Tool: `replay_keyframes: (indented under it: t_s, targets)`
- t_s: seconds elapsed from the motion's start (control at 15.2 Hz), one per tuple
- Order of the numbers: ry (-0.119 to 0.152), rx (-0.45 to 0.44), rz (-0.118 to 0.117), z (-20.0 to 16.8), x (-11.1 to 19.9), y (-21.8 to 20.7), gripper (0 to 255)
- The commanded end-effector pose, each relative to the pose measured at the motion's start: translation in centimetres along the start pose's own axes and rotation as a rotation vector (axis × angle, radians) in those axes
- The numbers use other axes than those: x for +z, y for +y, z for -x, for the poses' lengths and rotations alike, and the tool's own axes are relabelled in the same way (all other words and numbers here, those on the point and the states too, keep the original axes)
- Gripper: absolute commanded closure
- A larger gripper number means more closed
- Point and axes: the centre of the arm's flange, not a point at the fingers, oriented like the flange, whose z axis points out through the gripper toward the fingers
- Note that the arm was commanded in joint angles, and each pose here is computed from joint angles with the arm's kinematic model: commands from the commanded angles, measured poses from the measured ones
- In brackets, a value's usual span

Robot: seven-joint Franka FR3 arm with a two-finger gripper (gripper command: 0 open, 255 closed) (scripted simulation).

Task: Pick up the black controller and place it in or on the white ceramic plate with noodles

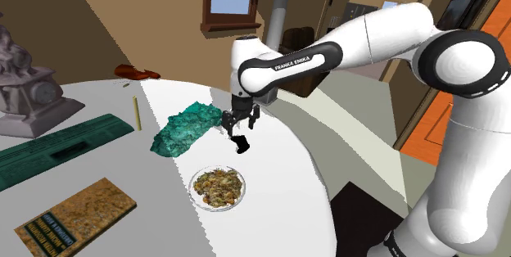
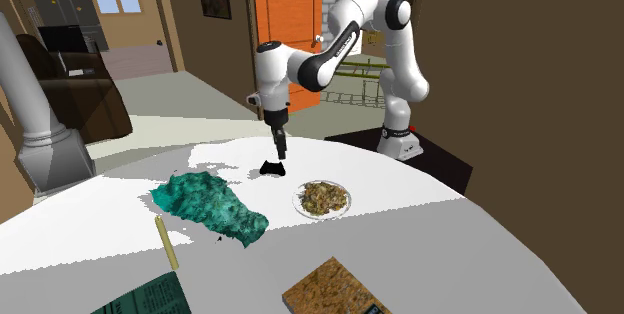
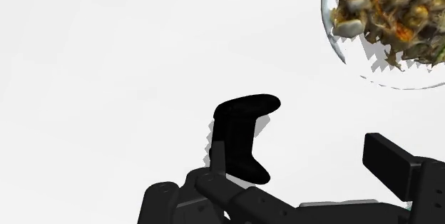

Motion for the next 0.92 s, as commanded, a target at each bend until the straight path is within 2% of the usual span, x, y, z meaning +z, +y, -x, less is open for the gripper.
replay_keyframes:
  t_s: [0.0,0.07,0.53,0.86]
  targets:
    - [0.001,0.008,0.008,-1.8,1.6,-0.9,0]
    - [0.001,0.011,0.011,-2.7,2.3,-1.3,0]
    - [0.001,0.011,0.011,-2.7,6.0,-1.3,0]
    - [0.001,0.011,0.011,-2.7,6.3,-1.3,0]
